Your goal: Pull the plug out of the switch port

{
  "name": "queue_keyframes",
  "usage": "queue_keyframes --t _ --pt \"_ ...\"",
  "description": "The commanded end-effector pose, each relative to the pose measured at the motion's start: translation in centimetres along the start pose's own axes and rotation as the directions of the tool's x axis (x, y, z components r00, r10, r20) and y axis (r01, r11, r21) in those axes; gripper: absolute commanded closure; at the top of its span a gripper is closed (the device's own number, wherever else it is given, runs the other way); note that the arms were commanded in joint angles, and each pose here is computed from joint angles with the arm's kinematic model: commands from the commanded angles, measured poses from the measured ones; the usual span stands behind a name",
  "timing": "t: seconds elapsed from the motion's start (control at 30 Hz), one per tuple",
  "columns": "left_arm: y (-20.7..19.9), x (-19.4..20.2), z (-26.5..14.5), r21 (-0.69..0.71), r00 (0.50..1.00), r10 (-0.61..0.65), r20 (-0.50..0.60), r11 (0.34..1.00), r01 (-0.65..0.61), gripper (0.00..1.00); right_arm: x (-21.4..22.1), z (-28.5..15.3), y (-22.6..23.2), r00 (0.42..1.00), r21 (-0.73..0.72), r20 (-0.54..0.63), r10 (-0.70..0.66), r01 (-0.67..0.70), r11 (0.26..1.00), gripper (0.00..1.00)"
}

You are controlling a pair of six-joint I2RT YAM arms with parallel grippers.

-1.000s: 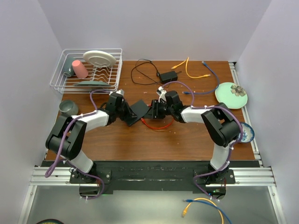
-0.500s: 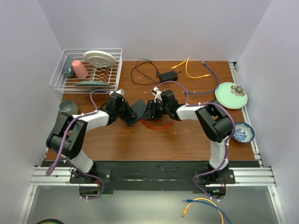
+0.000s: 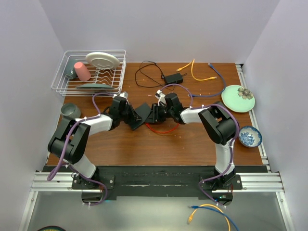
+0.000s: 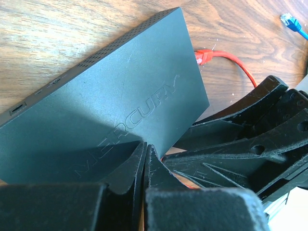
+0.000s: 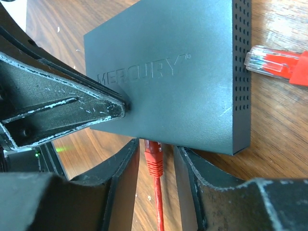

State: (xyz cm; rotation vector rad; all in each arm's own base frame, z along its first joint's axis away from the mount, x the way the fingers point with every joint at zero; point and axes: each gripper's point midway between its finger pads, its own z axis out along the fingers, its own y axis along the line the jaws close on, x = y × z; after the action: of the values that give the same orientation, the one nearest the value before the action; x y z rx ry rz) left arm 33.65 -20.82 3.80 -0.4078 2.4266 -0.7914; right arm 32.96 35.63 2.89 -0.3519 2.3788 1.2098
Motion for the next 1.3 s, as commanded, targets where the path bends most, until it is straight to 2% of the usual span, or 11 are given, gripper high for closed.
queue_keyframes --t 0.0,0.17,0.3,0.7,0.87,1.27 --pt "6.5 4.9 -0.1 -0.219 0.990 -0.031 -0.134 0.976 0.001 1.00 2.3 0.8 -1.7 0.998 0.035 -0.055 0.025 -0.023 0.999 0.59" --pt "6.5 4.9 -0.1 -0.220 0.991 -0.029 -0.133 0.975 -0.001 1.00 2.3 0.9 -1.7 0.998 0.037 -0.055 0.025 -0.023 0.999 0.61" --pt "6.6 4.9 -0.1 -0.221 0.990 -0.032 -0.136 0.975 0.001 1.00 2.6 1.0 -2.0 0.998 0.045 -0.062 0.029 -0.026 0.999 0.71" --pt "6.9 5.3 -0.3 -0.227 0.989 -0.036 -0.141 0.974 0.003 1.00 3.3 1.3 -2.6 0.996 0.048 -0.076 0.047 -0.043 0.998 0.87" --pt "6.5 4.9 0.0 -0.205 0.992 -0.029 -0.122 0.979 0.003 1.00 3.8 1.3 -3.0 0.994 0.056 -0.089 0.056 -0.051 0.997 1.00" --pt "6.6 5.4 0.1 -0.197 0.990 -0.046 -0.132 0.980 0.019 1.00 5.6 1.5 -4.9 0.984 0.067 -0.159 0.085 -0.075 0.995 1.00"
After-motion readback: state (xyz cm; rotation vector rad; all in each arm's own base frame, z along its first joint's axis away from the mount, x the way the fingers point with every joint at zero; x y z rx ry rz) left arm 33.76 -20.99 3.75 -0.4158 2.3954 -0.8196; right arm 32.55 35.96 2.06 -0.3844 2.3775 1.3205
